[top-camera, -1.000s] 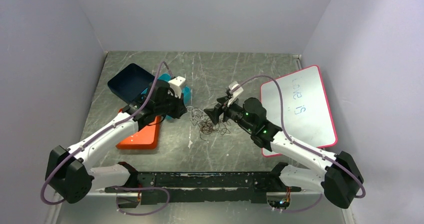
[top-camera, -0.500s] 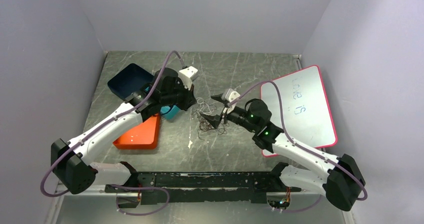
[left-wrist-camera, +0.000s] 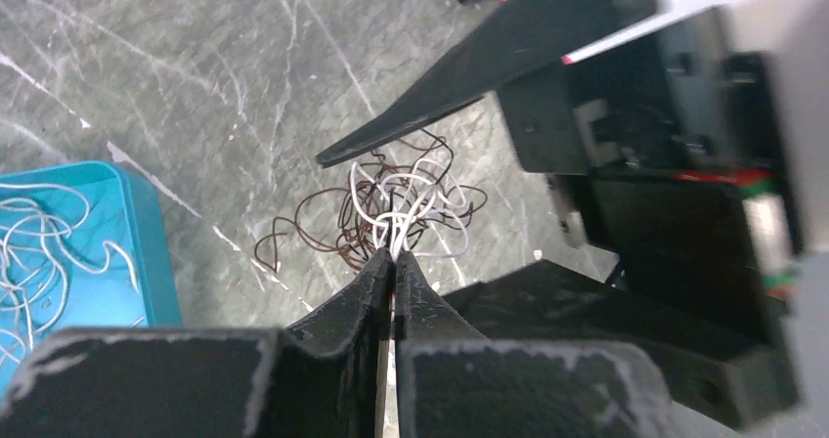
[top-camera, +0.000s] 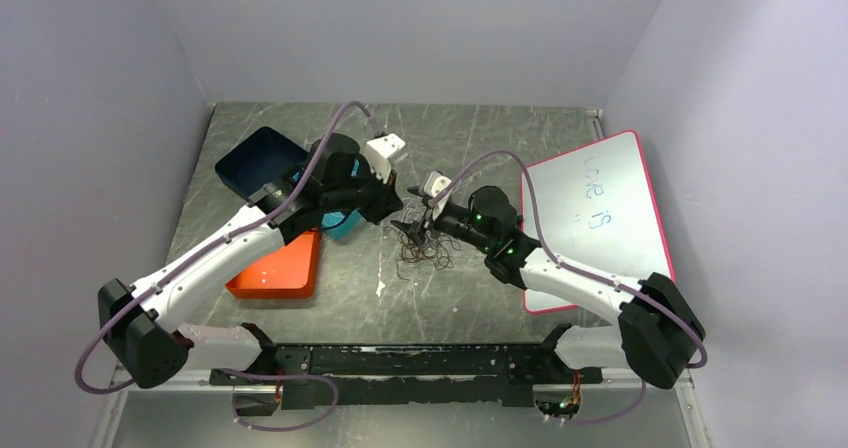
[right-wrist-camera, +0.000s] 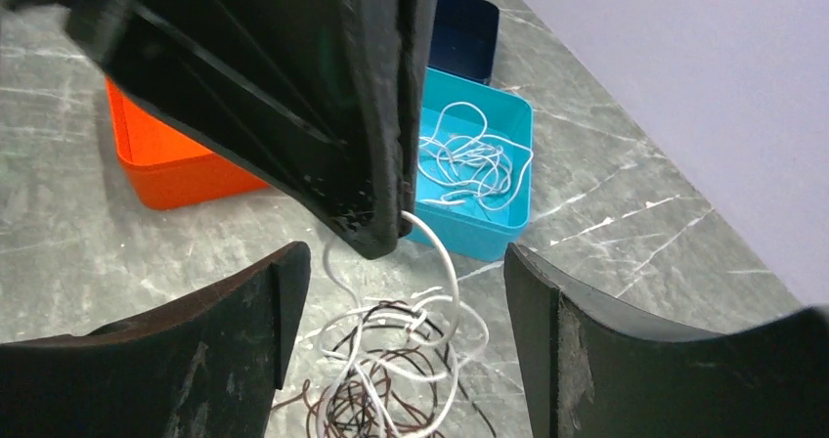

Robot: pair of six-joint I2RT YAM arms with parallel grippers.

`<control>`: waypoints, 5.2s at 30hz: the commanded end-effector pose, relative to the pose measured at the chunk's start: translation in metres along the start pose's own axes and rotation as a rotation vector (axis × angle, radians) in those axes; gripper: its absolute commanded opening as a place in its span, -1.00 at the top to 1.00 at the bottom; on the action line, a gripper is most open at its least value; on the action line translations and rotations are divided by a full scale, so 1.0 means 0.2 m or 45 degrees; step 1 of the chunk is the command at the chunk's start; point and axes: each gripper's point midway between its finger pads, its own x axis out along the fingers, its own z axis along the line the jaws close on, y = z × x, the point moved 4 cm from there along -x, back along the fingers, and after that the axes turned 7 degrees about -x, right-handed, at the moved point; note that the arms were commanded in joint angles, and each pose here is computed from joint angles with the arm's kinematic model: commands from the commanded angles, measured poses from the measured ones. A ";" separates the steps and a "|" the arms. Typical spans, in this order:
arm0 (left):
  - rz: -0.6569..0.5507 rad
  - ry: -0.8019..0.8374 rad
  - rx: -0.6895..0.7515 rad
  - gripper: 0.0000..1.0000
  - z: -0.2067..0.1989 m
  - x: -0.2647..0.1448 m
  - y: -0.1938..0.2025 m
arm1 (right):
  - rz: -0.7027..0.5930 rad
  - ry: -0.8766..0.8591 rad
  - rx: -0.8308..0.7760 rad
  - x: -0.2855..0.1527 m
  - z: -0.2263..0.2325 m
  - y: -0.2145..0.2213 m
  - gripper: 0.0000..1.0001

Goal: Untangle the cables

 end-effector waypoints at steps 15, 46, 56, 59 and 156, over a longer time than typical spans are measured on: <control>-0.302 0.118 0.050 0.86 -0.16 -0.30 -0.24 | -0.043 0.129 0.164 0.00 0.02 0.13 0.23; -0.777 -0.039 0.131 0.86 -0.24 -0.77 -0.82 | 0.239 0.253 0.488 -0.15 0.23 0.66 0.75; -0.862 -0.135 0.188 0.86 -0.23 -0.87 -0.96 | 0.223 0.273 0.527 -0.22 0.26 0.68 0.72; -0.848 -0.132 0.190 0.86 -0.23 -0.85 -0.96 | 0.160 0.271 0.505 -0.24 0.24 0.59 0.49; -0.906 -0.226 0.077 0.86 -0.16 -0.77 -0.99 | -0.181 0.711 0.932 0.00 0.01 0.31 1.00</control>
